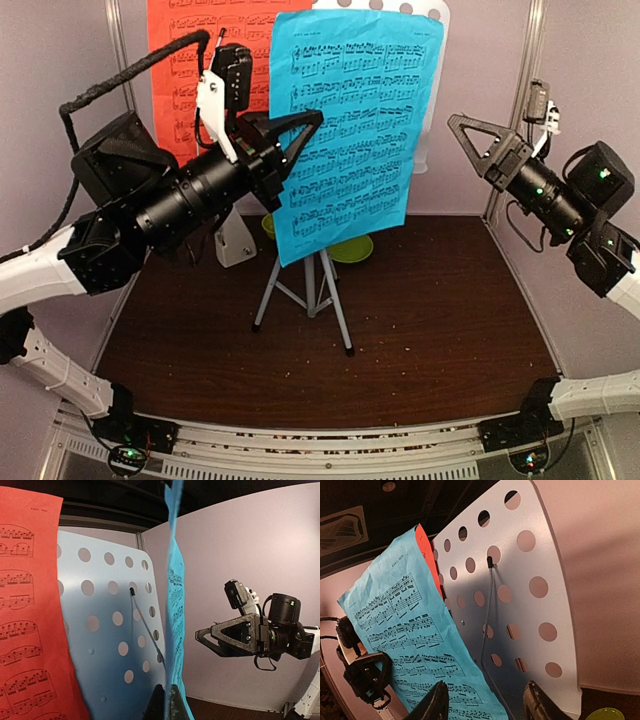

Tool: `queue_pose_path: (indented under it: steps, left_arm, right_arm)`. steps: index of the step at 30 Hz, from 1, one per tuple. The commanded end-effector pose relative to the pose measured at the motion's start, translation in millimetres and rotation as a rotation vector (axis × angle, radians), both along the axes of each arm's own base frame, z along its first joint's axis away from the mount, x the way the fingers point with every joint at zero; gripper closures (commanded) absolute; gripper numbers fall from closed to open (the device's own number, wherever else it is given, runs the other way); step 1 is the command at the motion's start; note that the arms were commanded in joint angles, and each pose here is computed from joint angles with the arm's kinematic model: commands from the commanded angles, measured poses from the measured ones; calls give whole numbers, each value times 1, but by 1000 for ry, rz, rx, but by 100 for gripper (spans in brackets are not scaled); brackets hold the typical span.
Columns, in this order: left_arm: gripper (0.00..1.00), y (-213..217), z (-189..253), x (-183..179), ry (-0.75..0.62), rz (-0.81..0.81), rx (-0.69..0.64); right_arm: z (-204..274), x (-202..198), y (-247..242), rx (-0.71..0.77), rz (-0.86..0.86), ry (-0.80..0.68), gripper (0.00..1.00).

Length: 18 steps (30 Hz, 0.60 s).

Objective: Set up the instrument practice props

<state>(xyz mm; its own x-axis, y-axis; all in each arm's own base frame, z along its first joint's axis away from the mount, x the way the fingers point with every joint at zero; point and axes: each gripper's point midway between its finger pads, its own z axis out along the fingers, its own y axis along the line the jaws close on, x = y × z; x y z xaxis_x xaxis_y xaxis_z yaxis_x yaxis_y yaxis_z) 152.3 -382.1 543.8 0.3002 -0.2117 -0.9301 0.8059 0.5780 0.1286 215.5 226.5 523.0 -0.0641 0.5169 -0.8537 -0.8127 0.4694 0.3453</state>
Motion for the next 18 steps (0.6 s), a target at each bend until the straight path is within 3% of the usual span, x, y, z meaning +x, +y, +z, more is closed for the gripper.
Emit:
queue_pose_path:
  steps: [1,5,18]
  left_arm:
    - [100,20,8,26,-22,124,52]
    - [100,44,26,38,-29,171,19]
    - [100,81,76,36,-138,234,-46]
  right_arm:
    - [11,21,8,-66,-67,8,47]
    - [16,38,16,-116,-100,40,45]
    - [40,53,35,-75,-78,39,43]
